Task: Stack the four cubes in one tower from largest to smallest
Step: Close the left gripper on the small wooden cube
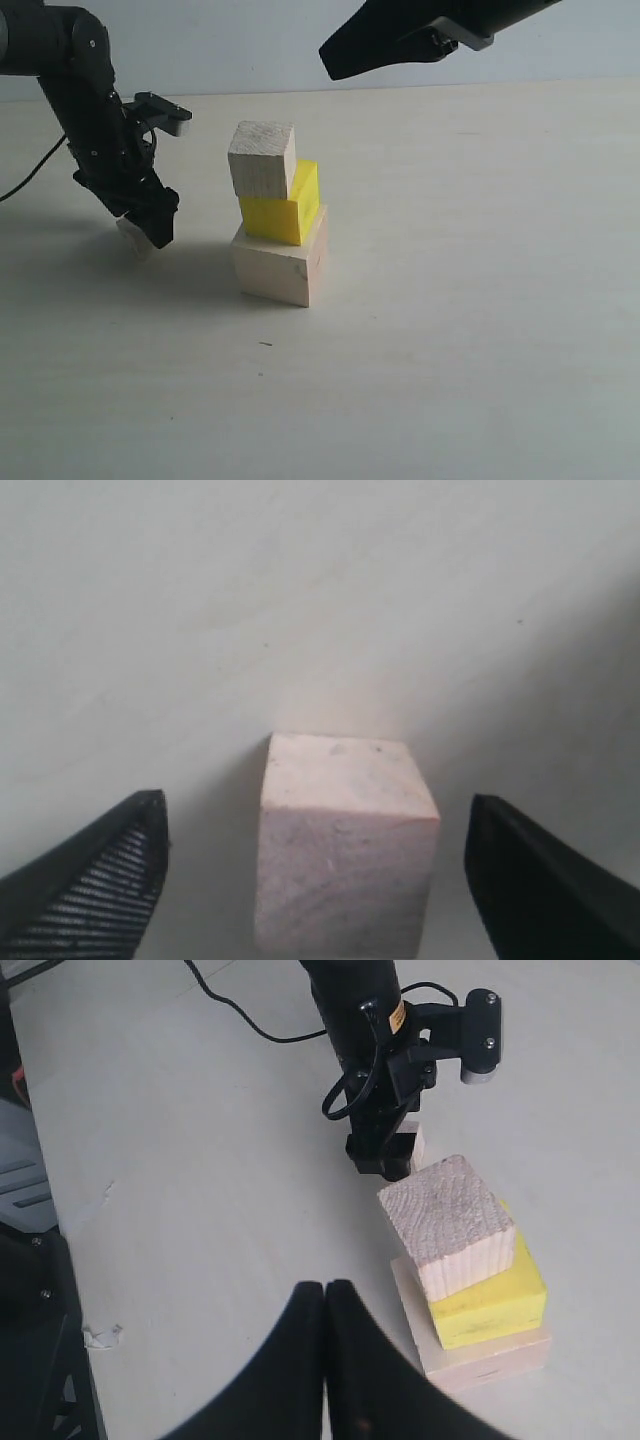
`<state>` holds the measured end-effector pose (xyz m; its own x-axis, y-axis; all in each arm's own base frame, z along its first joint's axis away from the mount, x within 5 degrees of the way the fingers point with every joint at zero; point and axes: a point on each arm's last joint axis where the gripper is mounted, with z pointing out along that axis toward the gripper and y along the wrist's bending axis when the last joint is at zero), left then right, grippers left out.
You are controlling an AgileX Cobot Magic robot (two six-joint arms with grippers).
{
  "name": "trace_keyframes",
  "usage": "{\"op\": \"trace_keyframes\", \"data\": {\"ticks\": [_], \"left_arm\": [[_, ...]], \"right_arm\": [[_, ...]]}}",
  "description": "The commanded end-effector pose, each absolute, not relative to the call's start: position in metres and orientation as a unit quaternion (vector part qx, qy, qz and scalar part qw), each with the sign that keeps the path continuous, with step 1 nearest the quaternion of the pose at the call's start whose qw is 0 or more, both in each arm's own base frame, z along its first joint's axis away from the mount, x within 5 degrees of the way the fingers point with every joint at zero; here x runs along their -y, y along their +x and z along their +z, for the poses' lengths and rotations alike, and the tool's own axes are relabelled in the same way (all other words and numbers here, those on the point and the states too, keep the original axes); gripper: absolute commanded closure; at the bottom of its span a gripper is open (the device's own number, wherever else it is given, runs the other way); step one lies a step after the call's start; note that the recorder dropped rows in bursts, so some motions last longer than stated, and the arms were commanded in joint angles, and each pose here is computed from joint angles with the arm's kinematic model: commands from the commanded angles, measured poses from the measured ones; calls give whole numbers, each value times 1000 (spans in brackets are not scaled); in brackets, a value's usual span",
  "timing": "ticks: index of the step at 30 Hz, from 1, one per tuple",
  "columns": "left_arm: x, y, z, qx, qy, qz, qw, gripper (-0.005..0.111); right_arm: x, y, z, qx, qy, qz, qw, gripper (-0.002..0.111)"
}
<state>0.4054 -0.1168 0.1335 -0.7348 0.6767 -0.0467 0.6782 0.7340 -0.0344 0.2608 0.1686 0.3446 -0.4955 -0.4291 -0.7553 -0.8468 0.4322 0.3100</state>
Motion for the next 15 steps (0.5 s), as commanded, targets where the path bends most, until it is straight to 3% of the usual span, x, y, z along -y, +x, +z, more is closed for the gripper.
{"op": "trace_keyframes", "data": {"ticks": [1,15], "left_arm": [[118,408,136,-927,373,-22,28,29],[119,408,131,-927,373,-25,22,29]], "right_arm": [[-167,259,348,-789,-403,350,304,108],[-167,259,348,-789,-403,350,304,108]]}}
